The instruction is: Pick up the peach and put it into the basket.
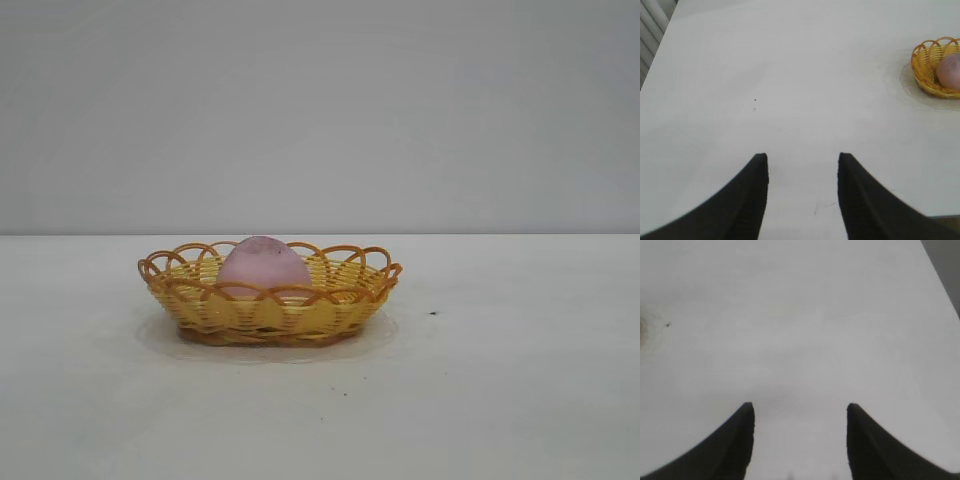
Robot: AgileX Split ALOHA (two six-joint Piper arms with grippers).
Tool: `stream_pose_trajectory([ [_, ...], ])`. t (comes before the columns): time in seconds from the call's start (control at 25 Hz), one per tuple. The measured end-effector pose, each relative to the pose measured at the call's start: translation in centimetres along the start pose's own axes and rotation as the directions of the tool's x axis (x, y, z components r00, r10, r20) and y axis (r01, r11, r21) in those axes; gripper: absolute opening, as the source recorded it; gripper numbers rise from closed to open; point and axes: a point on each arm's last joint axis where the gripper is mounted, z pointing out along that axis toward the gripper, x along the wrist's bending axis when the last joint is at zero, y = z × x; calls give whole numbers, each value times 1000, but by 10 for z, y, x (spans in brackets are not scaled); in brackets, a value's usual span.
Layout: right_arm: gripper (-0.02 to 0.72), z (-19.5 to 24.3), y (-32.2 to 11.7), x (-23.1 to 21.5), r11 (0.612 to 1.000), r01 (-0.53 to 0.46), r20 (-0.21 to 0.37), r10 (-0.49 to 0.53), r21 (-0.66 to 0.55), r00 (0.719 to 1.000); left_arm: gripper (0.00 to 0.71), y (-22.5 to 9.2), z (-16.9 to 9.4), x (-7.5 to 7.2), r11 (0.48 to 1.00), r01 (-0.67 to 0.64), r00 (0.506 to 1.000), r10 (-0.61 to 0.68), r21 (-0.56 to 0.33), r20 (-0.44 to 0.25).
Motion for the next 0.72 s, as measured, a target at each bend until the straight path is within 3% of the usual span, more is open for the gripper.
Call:
stream_pose_trajectory([
  [0.72,354,-5,-4,0,1000,3,-6,-3,-30,1000,279,0,0,0,1000,1,1000,-1,0,-1],
])
